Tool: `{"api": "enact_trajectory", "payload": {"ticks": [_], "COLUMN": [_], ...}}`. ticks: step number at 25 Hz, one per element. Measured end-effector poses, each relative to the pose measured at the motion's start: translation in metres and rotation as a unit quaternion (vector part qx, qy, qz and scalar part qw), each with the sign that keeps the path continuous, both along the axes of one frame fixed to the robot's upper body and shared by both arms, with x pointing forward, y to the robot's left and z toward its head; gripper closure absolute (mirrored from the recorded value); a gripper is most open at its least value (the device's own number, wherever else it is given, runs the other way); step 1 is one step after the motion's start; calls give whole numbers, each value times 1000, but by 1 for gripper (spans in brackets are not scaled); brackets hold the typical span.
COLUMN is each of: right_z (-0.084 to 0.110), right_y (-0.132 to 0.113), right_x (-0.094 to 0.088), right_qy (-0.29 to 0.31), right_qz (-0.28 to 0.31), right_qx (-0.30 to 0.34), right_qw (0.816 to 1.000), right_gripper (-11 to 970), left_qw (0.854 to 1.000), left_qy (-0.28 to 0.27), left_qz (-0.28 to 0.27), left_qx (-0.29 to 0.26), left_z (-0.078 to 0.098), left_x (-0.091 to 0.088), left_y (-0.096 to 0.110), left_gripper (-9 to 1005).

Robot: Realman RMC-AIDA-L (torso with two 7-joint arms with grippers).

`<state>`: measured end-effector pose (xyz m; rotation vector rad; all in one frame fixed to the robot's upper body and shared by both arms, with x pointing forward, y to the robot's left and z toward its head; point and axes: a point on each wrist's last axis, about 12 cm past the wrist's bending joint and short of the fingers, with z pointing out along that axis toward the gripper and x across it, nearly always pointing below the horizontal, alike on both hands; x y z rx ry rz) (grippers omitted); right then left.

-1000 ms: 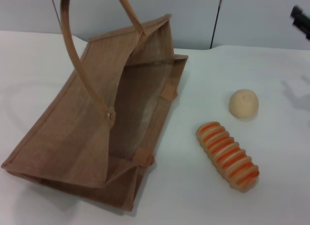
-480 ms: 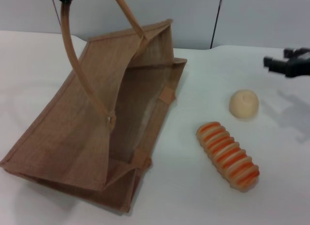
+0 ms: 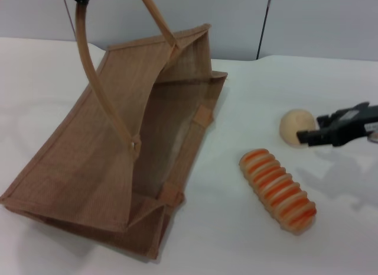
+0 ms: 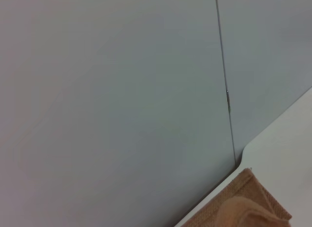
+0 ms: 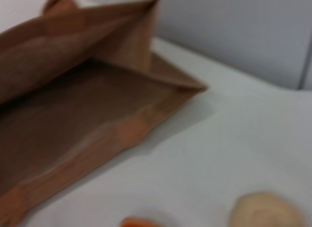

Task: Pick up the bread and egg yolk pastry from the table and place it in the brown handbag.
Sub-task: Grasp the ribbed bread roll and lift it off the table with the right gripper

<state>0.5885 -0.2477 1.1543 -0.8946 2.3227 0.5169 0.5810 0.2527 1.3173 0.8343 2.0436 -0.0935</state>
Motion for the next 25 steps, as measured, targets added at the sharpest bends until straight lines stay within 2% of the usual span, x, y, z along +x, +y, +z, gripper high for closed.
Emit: {"api": "enact_trajectory", "payload": {"ticks": [8, 14, 25], "right_z": [0, -13, -15], "right_y": [13, 18, 28], "right_x": [-8, -7, -7], "right_qy": [52, 98, 125], "right_qz": [45, 59, 81], "right_qx": [-8, -26, -26], "right_qw": [998, 993, 989], "right_gripper": [313, 313, 313], "left_qw": [1000, 1000, 1000], "left_qy": [1, 2, 3], "left_qz": [1, 0, 1], "left_qx": [-1, 0, -1], "left_z": [0, 0, -1], "left_x": [0, 0, 0], "left_y": [1, 0, 1], "left_gripper": [878, 878, 878]}}
